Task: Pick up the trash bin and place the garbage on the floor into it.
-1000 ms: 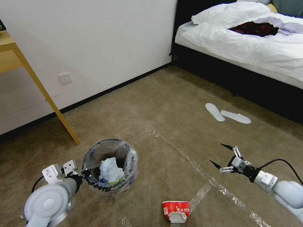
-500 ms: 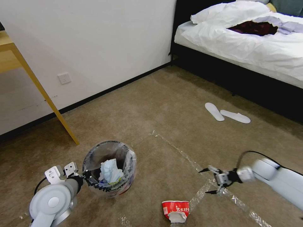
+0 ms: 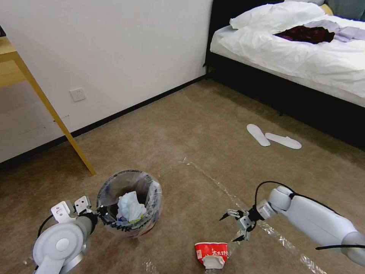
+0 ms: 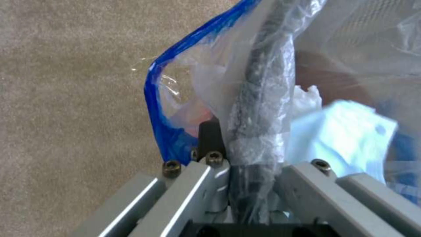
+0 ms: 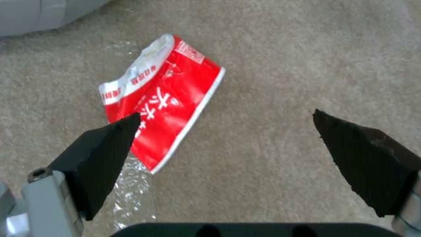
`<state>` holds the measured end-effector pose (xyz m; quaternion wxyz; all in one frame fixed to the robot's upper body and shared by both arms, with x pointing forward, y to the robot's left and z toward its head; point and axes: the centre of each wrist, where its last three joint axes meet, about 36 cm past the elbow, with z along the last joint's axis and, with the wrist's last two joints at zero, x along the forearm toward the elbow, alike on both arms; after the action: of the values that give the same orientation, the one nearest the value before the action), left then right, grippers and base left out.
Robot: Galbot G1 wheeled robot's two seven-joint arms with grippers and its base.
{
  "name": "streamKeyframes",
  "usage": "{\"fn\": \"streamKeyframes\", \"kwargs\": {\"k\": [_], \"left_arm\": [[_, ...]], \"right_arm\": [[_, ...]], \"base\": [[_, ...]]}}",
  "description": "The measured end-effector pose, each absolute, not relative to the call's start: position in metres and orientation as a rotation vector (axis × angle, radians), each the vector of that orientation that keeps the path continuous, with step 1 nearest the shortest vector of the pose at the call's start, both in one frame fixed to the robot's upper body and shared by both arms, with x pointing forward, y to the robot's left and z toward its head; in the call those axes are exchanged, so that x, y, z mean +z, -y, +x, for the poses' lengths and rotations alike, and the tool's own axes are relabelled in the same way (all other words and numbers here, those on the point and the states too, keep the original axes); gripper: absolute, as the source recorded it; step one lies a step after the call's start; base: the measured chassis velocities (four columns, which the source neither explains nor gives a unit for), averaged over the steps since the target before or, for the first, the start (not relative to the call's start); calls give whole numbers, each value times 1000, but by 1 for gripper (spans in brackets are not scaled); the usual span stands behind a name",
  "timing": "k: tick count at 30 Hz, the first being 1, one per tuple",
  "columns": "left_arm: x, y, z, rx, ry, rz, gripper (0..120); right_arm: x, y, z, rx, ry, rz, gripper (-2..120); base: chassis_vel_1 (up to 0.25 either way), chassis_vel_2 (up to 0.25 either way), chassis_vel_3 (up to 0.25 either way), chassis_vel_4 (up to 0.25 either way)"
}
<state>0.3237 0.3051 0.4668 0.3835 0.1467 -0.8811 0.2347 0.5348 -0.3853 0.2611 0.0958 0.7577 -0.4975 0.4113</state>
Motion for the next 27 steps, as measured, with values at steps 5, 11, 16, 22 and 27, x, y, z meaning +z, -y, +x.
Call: {"fn": "streamKeyframes", "kwargs": {"k": [5, 11, 16, 22, 27], "left_arm": [[468, -306, 323, 598, 2248, 377, 1], [467, -304, 323, 599, 2247, 379, 1], [467, -304, 322, 597, 2247, 379, 1], [468, -303, 321, 594, 2249, 377, 1], [468, -303, 321, 594, 2249, 376, 1]], "right_arm": [[251, 383, 529, 1205, 1452, 2250, 100], [232, 380, 521, 1164, 1463, 2236, 100], [226, 377, 517, 1150, 1464, 2237, 100], [220, 380, 507, 1104, 1474, 2247, 100], [215, 379, 500, 1066, 1504, 2246, 100]], "base": [[0, 0, 0, 0], [0, 0, 0, 0], [0, 0, 0, 0], [0, 0, 0, 0], [0, 0, 0, 0]]}}
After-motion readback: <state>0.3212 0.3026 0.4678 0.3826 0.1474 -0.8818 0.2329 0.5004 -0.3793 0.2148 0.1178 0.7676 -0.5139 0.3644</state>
